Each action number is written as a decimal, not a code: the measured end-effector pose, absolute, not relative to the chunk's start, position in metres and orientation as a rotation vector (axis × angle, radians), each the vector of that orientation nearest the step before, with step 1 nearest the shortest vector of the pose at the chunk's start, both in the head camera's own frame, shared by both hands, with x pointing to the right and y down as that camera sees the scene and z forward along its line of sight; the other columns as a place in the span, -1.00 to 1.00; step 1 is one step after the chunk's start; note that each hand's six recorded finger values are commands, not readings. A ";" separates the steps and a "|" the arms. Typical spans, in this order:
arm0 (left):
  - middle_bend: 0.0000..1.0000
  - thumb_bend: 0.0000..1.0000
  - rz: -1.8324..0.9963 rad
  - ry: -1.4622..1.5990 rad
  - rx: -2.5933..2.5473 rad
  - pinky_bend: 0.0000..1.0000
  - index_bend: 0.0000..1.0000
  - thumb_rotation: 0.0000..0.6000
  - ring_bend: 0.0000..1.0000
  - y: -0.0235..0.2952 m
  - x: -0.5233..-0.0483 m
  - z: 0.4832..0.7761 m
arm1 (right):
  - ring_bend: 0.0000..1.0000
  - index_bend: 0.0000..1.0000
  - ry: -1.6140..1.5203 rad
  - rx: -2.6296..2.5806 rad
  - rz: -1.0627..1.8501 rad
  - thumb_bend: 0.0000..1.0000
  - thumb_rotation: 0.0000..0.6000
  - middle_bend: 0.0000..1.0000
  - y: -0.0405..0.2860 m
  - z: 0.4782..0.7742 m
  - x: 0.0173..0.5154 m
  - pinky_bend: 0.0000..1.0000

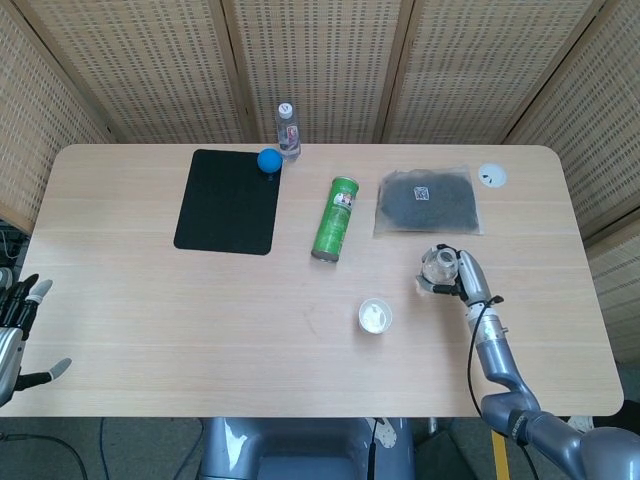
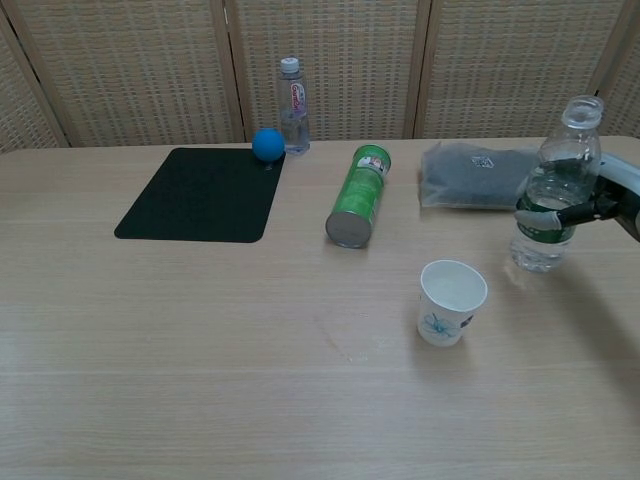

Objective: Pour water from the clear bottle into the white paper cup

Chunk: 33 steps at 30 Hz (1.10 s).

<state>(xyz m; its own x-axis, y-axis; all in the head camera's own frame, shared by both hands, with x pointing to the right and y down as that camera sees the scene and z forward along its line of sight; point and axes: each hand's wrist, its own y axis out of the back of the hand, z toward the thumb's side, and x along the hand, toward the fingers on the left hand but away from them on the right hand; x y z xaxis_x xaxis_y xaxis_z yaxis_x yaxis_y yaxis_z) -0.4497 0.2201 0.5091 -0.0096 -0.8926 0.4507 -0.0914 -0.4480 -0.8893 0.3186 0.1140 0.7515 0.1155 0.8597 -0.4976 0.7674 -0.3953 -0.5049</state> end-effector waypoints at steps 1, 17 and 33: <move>-1.00 -0.81 -1.529 1.039 -1.601 -1.00 -1.00 1.00 -1.00 0.220 -0.450 0.509 | -0.14 0.13 -1.653 -2.252 1.149 -0.09 1.00 0.19 0.114 0.752 0.320 -0.54; -1.00 -0.81 -1.536 1.026 -1.590 -1.00 -1.00 1.00 -1.00 0.221 -0.447 0.512 | -0.40 0.07 -1.642 -2.278 1.194 -0.13 1.00 -0.18 0.118 0.764 0.329 -0.63; -1.00 -0.81 -1.532 1.033 -1.589 -1.00 -1.00 1.00 -1.00 0.221 -0.448 0.511 | -1.00 -0.75 -1.629 -2.315 1.147 -1.00 1.00 -0.91 0.119 0.759 0.328 -1.00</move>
